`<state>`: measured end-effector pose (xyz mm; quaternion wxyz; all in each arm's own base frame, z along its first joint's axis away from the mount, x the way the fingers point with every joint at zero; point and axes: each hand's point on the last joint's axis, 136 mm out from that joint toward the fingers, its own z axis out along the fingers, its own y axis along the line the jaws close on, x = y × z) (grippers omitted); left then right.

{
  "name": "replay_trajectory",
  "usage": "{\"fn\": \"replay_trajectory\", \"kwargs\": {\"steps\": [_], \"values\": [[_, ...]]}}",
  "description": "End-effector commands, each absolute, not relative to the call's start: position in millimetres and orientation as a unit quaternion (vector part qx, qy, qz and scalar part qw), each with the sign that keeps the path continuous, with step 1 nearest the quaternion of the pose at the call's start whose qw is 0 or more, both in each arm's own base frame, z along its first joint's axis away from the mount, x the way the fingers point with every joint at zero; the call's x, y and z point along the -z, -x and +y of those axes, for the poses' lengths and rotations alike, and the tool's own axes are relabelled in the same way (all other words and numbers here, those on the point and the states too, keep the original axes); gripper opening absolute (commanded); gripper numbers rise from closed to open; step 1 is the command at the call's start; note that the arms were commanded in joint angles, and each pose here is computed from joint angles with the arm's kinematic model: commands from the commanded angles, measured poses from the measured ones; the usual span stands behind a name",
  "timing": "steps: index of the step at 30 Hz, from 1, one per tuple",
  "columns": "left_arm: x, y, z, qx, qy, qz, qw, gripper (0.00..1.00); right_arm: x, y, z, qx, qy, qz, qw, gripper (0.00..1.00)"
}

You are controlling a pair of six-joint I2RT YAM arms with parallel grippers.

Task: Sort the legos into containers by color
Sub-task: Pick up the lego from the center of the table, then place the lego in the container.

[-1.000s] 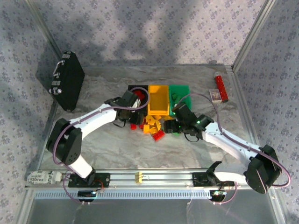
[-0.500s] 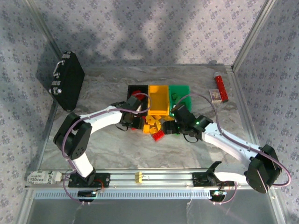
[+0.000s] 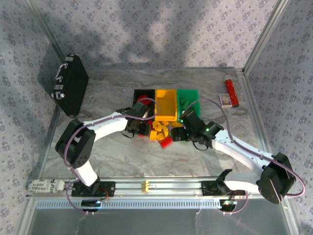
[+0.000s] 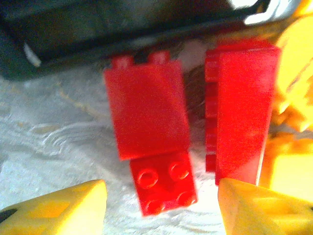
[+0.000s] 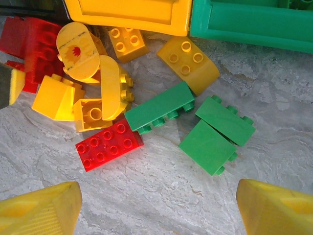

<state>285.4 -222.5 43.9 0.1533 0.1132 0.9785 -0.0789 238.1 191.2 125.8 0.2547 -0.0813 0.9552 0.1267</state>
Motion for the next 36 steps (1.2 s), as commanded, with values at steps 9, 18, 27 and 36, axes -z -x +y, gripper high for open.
{"fn": "replay_trajectory", "kwargs": {"steps": [9,18,27,36], "values": [[-32.5,-275.8,-211.4,0.061,-0.106,0.983,0.139,0.63,-130.1,-237.2,186.8,-0.124,0.073,0.955,0.26,0.84],[-23.0,-288.2,-223.6,0.058,-0.113,0.984,0.128,0.63,-130.1,-237.8,185.5,-0.119,0.073,0.955,0.26,0.84],[-32.1,-291.0,-217.3,0.038,-0.118,0.983,0.136,0.36,-127.4,-239.0,184.4,-0.118,0.073,0.956,0.258,0.84],[-153.9,-328.3,-228.4,0.065,-0.136,0.948,0.279,0.33,-118.2,-238.2,187.4,-0.128,0.07,0.956,0.253,0.85]]}}
